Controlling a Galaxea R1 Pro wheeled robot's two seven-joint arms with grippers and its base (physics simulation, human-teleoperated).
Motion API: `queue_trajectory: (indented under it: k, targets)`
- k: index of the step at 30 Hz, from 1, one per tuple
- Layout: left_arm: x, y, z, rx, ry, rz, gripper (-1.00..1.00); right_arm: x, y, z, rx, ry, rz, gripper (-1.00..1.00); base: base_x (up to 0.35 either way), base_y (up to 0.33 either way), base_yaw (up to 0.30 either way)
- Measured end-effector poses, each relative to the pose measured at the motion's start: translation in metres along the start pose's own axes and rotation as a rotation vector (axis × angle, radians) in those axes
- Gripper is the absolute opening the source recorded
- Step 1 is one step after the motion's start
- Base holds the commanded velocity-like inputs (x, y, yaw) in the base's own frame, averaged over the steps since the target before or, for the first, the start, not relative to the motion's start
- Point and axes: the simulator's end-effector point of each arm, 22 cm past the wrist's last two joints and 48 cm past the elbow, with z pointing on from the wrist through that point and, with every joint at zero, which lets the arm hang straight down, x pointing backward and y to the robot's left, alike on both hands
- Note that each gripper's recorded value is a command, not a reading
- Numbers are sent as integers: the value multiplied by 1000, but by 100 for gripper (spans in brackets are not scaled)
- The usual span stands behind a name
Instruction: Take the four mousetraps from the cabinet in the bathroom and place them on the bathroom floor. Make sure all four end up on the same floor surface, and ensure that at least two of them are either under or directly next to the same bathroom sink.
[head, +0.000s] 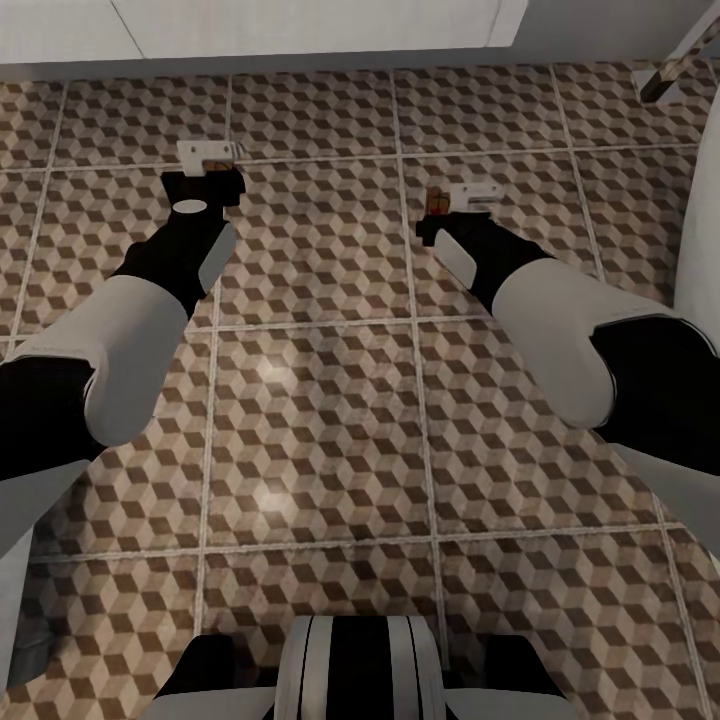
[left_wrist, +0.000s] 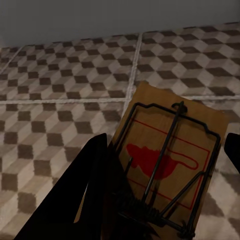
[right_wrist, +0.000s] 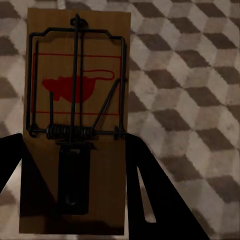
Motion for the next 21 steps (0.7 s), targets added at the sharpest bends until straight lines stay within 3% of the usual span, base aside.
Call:
queue_trajectory:
  k: [21]
  targets:
    - [-2,1,0,-1,-8,-2,-100,6,-1,1,1,10,-4,-100,75,0,0]
